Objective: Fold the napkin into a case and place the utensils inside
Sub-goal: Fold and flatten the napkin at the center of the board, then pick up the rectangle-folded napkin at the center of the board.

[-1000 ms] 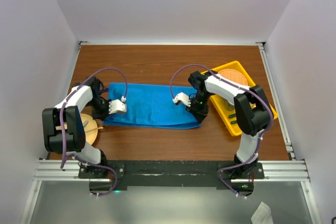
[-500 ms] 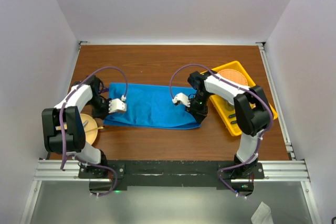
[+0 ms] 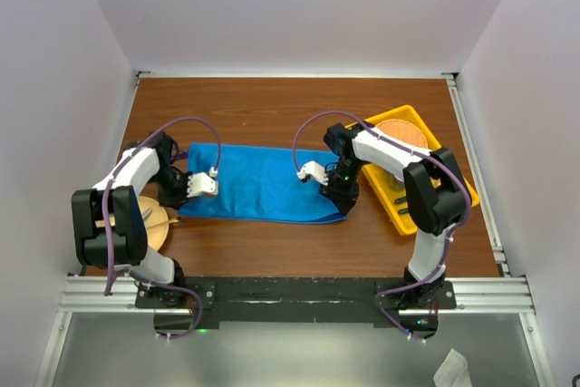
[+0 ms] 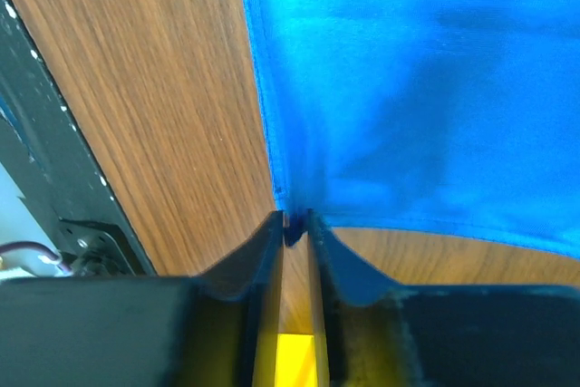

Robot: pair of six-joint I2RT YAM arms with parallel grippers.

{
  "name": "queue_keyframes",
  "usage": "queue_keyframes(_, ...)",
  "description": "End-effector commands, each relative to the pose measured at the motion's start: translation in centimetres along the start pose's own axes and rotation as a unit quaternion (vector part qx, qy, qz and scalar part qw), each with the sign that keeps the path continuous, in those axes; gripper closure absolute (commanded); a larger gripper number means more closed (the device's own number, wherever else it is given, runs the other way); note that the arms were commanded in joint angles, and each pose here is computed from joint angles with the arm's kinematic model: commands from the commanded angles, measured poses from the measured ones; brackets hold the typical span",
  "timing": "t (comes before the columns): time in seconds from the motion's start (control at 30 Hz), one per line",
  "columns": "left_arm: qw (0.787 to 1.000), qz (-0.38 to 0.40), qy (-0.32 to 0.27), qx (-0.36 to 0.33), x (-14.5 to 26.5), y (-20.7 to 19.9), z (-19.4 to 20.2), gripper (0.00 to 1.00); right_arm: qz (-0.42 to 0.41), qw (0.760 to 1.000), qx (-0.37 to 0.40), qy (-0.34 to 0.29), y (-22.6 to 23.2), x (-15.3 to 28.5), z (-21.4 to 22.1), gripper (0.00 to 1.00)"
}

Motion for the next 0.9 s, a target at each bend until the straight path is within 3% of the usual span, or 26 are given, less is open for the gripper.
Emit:
queue_keyframes(0.0, 1.000, -0.028, 0.001, -0.007, 1.1, 0.3, -0.4, 0.67, -0.004, 1.000, 0.014, -0.015, 0.9, 1.8, -0.8, 0.66)
queue_keyframes(0.1, 0.998, -0.054, -0.015, 0.023, 1.7, 1.5, -0.7, 0.63, -0.006, 0.999, 0.018, -0.033, 1.4, 3.1, -1.7, 0.56)
queue_keyframes(0.23, 0.989, -0.090, -0.054, 0.102, 2.6, 3.8, -1.0, 0.61, -0.001, 0.998, 0.006, -0.057, 1.5, 4.6, -2.7, 0.56)
queue_keyframes(0.33, 0.963, -0.145, -0.083, 0.210, 3.5, 6.7, -0.7, 0.60, 0.003, 0.997, -0.023, -0.080, 1.0, 5.0, -3.6, 0.57)
queue_keyframes(0.43, 0.913, -0.183, -0.128, 0.342, 4.4, 9.0, -0.1, 0.60, 0.012, 0.994, -0.057, -0.094, 0.3, 4.8, -4.4, 0.62)
queue_keyframes(0.47, 0.882, -0.192, -0.148, 0.404, 4.4, 9.7, -0.1, 0.59, 0.017, 0.993, -0.061, -0.101, 0.0, 4.7, -4.7, 0.63)
queue_keyframes(0.57, 0.820, -0.199, -0.155, 0.513, 3.4, 9.8, 0.3, 0.59, 0.028, 0.990, -0.077, -0.111, -0.3, 4.4, -5.0, 0.66)
queue_keyframes(0.7, 0.773, -0.211, -0.157, 0.577, 1.6, 8.9, 0.4, 0.59, 0.039, 0.990, -0.092, -0.099, -1.0, 3.2, -4.3, 0.68)
queue_keyframes(0.87, 0.751, -0.212, -0.125, 0.612, -0.8, 7.9, 1.4, 0.62, 0.050, 0.991, -0.101, -0.074, -1.6, 1.4, -3.2, 0.69)
Point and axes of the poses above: each gripper's point midway between its finger pads, its own x axis back along the fingers, its own y axis along the line the jaws close on, z = x × y, the point moved 6 cm from there along x, back along the fingers, and after that the axes turned 8 degrees about -x, right-handed, at the moved point
